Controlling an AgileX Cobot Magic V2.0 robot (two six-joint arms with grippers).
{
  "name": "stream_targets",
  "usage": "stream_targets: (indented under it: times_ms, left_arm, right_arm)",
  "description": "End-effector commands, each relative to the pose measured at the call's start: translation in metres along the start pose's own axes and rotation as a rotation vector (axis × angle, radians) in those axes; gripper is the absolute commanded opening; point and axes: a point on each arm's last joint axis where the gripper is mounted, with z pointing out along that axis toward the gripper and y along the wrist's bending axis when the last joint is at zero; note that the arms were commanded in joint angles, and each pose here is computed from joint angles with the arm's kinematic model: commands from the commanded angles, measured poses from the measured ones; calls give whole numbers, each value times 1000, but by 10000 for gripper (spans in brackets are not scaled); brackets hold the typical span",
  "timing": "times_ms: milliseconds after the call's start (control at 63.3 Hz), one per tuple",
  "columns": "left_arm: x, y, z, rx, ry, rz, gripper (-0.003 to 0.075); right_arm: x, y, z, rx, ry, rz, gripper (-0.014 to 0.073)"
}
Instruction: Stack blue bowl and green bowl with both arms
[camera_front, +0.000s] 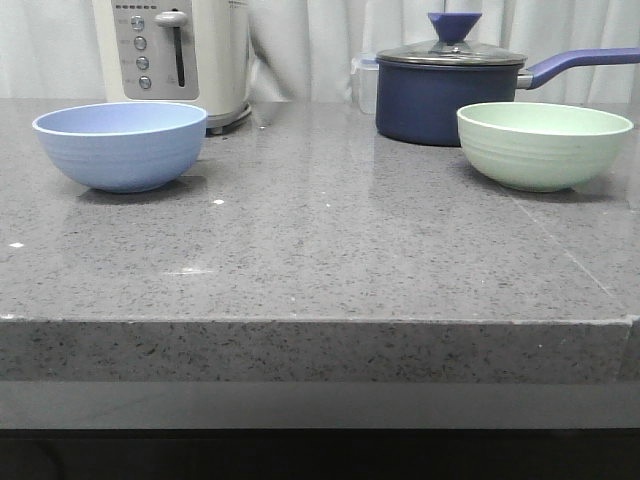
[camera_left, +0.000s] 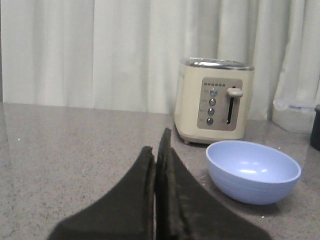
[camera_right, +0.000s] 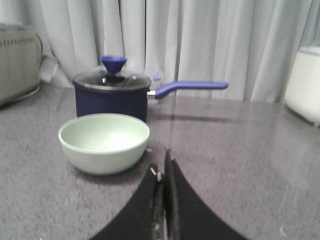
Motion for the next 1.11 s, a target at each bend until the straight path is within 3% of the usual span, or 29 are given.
stream_targets:
  times_ms: [0,221,395,916,1011,1089]
  left_arm:
    - [-43,-2,-10,15,-112,-20,-20]
    - [-105,-5,-9,11,7,-14,-20]
    - [-133,-7,14,6,148,-12,-20]
    - [-119,-7,69,0,349,-22,-19]
    - [-117,-7,74,-1,366,-22,40]
    - [-116,-7,76,-2,373,-22,192]
  right_arm:
    - [-37,0,-4,3,-70,0,-64]
    - [-92,1,8,-4,29,-13,-64]
    - [-112,1,33,-10,178,-15,-64]
    - [-82,1,92,-17,499,-5,-57]
    - [-77,1,97,-26,537,-26,48]
    - [-75,1,101,-27,557,-29,236]
